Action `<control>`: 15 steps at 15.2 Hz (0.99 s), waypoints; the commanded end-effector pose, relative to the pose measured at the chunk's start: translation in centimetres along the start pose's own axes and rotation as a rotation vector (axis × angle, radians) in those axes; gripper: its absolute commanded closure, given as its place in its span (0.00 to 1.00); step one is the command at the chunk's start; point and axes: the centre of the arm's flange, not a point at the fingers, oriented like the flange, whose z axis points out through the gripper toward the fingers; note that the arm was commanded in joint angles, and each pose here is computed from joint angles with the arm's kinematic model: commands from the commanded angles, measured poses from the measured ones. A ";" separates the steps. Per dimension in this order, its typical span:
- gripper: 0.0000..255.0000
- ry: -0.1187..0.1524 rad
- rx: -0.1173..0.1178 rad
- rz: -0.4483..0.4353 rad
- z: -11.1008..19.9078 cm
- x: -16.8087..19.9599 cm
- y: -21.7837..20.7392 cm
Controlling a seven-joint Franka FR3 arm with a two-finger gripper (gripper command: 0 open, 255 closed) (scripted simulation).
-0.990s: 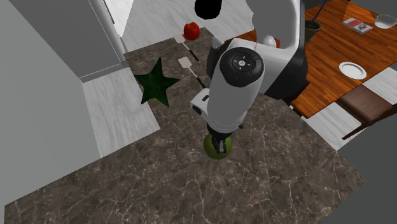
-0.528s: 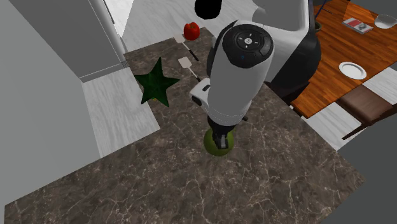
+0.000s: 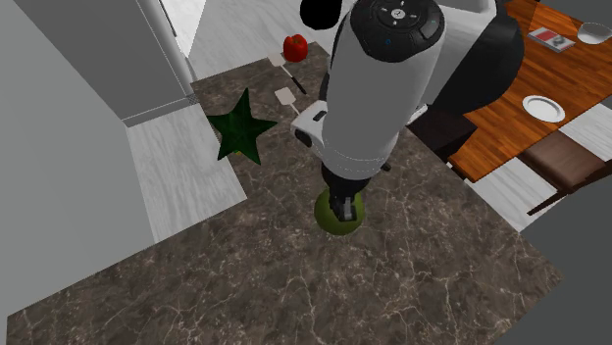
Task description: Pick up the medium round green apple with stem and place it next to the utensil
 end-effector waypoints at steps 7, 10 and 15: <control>1.00 0.000 0.000 0.000 -4.3 0.1 0.3; 1.00 0.000 0.000 0.000 -4.1 1.5 4.0; 1.00 0.000 0.000 0.000 -3.9 3.8 10.1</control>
